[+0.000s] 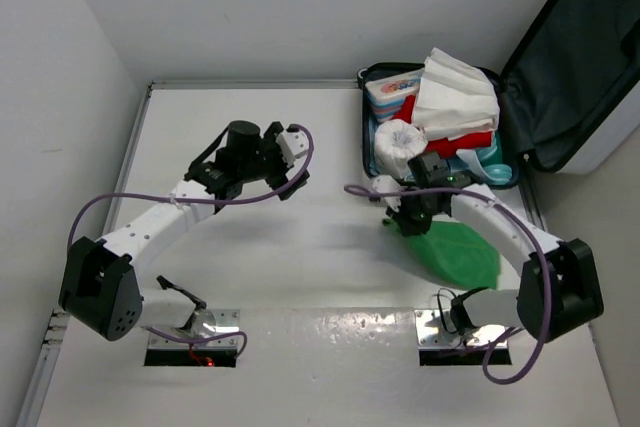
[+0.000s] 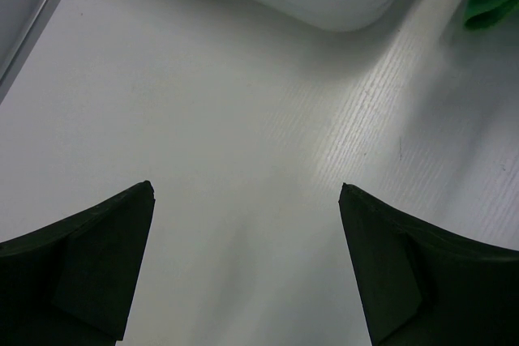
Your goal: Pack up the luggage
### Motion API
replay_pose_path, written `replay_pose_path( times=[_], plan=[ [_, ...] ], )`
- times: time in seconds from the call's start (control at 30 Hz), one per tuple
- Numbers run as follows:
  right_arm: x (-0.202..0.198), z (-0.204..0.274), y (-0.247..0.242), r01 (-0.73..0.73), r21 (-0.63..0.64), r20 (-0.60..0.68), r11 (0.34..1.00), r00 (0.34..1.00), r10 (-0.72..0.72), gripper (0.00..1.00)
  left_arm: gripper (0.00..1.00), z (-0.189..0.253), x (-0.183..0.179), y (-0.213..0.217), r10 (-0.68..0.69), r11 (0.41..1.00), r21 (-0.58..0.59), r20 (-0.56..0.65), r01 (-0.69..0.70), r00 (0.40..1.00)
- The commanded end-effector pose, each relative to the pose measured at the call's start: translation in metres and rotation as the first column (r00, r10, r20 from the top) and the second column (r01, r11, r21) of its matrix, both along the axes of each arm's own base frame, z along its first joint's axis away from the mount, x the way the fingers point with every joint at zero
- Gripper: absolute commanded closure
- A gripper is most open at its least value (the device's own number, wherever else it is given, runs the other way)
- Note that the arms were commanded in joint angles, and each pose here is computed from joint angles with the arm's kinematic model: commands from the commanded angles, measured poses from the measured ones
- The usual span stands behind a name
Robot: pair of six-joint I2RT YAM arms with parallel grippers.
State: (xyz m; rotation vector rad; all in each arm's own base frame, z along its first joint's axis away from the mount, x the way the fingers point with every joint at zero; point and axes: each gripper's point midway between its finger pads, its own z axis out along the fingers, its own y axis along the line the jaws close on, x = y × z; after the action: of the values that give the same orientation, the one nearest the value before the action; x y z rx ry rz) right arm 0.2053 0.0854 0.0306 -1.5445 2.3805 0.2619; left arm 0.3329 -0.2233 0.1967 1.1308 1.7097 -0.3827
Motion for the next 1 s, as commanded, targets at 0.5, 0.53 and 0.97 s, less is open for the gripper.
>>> replay_pose_path(
  times=[0.5, 0.53, 0.97],
  plan=[
    [0.224, 0.223, 0.069, -0.07, 0.42, 0.492, 0.905, 0.855, -0.162, 1.0, 0.03, 0.017, 0.006, -0.006, -0.02, 0.999, -0.04, 0.043, 0.022, 0.999],
    [0.246, 0.235, 0.046, -0.015, 0.44, 0.52, 0.898, 0.82, -0.241, 1.0, 0.03, 0.017, 0.006, -0.006, -0.02, 0.999, -0.04, 0.043, 0.022, 0.999],
    [0.364, 0.303, -0.11, 0.219, 0.459, 0.668, 0.861, 0.554, -0.497, 1.0, 0.03, 0.01, 0.019, -0.007, -0.023, 1.0, -0.018, 0.053, 0.024, 0.998]
  ],
)
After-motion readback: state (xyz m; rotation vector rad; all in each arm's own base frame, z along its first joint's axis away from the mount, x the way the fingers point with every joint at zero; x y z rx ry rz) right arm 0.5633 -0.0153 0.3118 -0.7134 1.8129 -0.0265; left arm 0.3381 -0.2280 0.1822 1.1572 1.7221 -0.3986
